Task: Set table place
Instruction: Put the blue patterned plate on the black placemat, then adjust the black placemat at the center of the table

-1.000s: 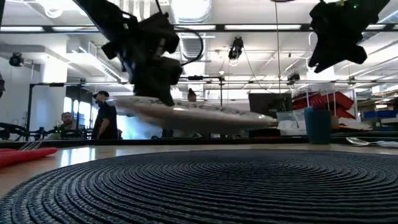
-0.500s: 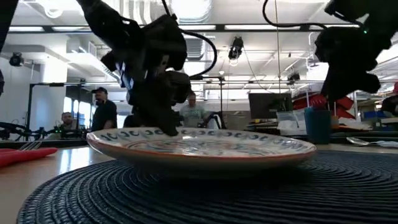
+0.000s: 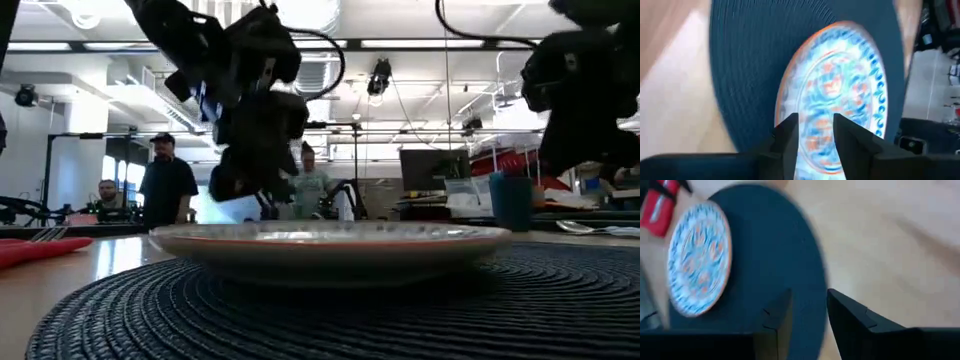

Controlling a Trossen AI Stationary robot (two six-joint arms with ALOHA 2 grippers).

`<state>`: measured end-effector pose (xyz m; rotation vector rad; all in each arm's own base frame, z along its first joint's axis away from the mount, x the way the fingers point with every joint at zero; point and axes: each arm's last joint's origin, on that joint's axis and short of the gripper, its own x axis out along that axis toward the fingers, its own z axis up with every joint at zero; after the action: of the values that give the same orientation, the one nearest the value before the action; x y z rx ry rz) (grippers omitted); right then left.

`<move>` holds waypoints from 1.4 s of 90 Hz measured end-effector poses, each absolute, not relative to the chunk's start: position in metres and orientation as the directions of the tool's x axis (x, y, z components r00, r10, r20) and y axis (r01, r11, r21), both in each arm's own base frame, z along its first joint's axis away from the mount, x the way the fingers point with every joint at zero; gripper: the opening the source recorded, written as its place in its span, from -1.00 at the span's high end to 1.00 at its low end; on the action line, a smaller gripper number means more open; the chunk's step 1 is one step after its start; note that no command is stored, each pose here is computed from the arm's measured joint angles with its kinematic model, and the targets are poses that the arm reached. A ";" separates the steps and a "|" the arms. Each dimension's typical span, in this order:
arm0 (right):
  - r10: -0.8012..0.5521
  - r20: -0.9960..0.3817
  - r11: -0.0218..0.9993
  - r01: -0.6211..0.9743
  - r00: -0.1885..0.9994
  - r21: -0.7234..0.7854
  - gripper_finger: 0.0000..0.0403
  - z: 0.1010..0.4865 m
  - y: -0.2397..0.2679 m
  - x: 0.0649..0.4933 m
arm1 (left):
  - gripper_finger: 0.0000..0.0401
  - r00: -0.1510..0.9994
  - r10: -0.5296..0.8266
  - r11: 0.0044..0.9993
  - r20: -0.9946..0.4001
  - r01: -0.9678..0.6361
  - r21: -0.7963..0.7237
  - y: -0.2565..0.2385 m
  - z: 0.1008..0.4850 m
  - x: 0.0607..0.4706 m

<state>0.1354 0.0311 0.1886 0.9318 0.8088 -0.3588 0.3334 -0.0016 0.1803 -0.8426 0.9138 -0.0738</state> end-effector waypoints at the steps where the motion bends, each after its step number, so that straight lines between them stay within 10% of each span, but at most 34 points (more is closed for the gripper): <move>1: 0.066 -0.751 0.567 0.594 0.657 0.570 0.54 0.188 0.033 0.135 | 0.43 0.634 -0.393 0.688 -0.667 -0.278 -0.670 -0.001 0.181 0.334; 19: 0.171 -0.770 0.603 0.553 0.614 0.575 0.96 0.177 0.062 0.141 | 0.47 0.691 -0.344 0.747 -0.635 -0.209 -0.632 0.002 0.205 0.343; 56: 0.242 -0.791 0.629 0.530 0.562 0.569 1.00 0.129 0.109 0.190 | 0.99 0.816 -0.199 0.911 -0.542 -0.050 -0.410 0.010 0.300 0.362; 126: 0.037 -0.807 0.521 0.678 0.589 0.519 1.00 0.097 0.048 0.254 | 0.88 0.849 -0.204 0.929 -0.488 0.011 -0.370 -0.008 0.344 0.363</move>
<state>0.2541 0.0478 0.0973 0.9604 0.8736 -0.4488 0.3633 -0.0082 0.3439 -0.3666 0.5481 -0.1157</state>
